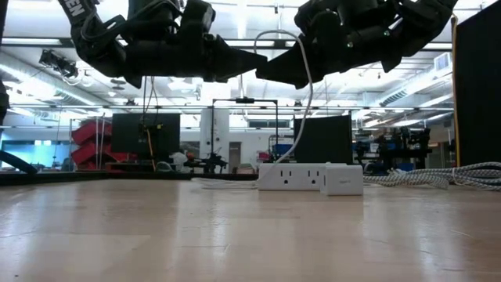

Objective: Insert USB
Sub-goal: Insert the white charger cable into the white charger adapter

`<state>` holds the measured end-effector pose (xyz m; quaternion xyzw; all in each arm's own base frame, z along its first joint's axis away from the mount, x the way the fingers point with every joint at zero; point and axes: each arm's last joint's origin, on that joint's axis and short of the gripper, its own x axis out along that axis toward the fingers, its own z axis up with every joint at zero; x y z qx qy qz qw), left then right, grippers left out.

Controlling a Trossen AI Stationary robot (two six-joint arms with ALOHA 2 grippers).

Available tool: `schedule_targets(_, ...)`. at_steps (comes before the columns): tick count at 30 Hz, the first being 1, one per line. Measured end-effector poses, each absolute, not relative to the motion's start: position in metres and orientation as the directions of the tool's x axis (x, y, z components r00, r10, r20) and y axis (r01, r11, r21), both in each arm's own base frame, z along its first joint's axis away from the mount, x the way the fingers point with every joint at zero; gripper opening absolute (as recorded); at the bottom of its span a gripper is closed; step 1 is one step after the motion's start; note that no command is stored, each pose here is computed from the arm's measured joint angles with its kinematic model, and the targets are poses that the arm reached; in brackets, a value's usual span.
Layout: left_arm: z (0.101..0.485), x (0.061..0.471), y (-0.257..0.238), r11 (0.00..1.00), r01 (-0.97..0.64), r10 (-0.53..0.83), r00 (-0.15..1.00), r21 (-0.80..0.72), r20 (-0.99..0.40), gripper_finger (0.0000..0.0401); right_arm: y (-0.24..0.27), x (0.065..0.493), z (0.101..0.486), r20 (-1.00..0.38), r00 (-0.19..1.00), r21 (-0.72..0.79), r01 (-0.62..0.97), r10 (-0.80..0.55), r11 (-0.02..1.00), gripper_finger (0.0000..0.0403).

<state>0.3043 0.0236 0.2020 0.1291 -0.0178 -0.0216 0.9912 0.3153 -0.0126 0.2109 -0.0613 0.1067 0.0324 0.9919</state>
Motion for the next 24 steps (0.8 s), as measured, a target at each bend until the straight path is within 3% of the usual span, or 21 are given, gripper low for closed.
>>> schedule_targets(6, 0.202, 0.304, 0.021, 0.966, 0.067, -0.077, 0.997, 0.251, 0.031, 0.0001, -0.013, 0.315, 0.211, -0.219, 0.974, -0.148, -0.083, 0.049, 0.985, 0.0012)
schedule_targets(10, 0.202, 0.304, 0.02, 0.97, 0.069, -0.079, 0.996, 0.234, 0.032, 0.0006, -0.013, 0.315, 0.21, -0.222, 0.975, -0.166, -0.069, 0.031, 0.984, 0.0004)
schedule_targets(24, 0.221, 0.296, 0.022, 0.989, -0.028, 0.018, 0.998, 0.145, 0.068, 0.0113, -0.013, 0.322, 0.227, -0.191, 0.949, -0.397, 0.158, -0.25, 0.904, 0.0)
